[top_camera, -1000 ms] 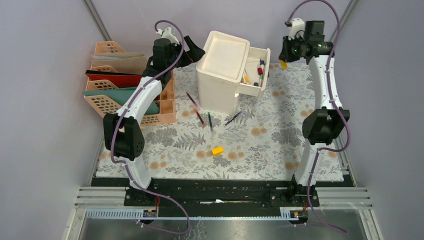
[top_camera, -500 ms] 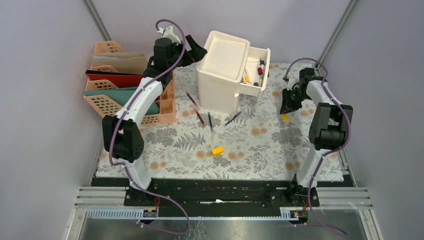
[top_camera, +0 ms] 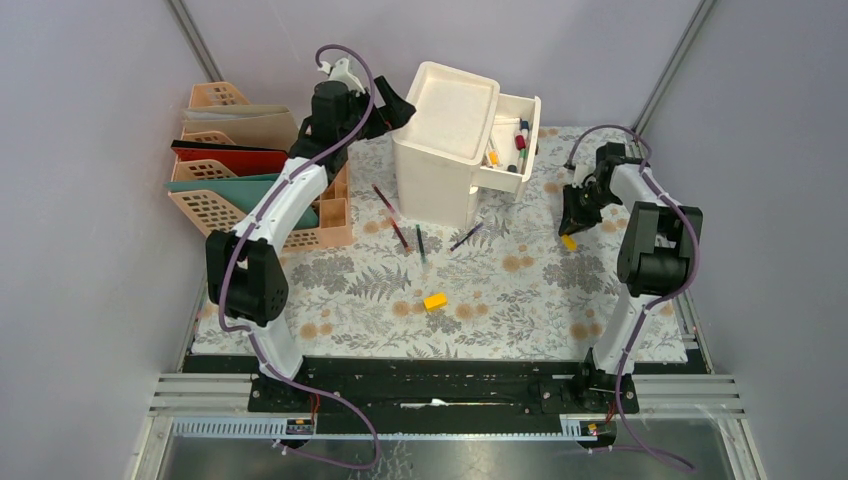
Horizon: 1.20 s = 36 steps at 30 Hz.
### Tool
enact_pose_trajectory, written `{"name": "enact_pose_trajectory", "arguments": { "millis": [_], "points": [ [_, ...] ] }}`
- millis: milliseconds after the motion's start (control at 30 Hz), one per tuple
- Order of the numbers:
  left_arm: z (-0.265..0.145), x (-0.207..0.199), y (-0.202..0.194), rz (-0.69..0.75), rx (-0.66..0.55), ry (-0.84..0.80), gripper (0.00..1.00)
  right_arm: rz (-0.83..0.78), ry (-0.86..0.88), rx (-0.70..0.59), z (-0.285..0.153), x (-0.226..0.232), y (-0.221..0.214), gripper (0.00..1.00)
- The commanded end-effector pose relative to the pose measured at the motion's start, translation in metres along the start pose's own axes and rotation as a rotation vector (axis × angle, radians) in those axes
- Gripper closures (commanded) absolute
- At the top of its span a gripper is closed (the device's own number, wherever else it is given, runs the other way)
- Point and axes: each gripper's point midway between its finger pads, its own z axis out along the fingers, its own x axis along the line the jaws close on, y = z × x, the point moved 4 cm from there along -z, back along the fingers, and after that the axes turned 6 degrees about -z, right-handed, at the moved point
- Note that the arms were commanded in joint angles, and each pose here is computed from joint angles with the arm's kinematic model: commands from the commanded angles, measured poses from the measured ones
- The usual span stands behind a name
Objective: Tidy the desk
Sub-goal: Place the stationery at the center of the board.
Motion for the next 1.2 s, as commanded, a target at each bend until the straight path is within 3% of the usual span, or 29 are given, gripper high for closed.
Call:
{"name": "enact_pose_trajectory", "arguments": {
  "millis": [0, 267, 833, 1167],
  "points": [
    [-0.022, -0.024, 0.025, 0.041, -0.086, -0.049, 0.01, -0.037, -0.007, -0.095, -0.021, 0.004, 0.029, 0.94],
    [-0.023, -0.023, 0.023, 0.051, -0.09, -0.055, 0.01, -0.079, -0.041, -0.199, -0.049, 0.005, 0.06, 0.94],
    [-0.028, -0.023, 0.021, 0.054, -0.09, -0.051, 0.01, -0.017, 0.009, -0.046, 0.013, -0.013, 0.041, 0.94],
    [-0.033, -0.026, 0.025, 0.059, -0.1, -0.049, 0.01, -0.016, 0.011, -0.039, 0.018, -0.015, 0.041, 0.94]
  ]
}}
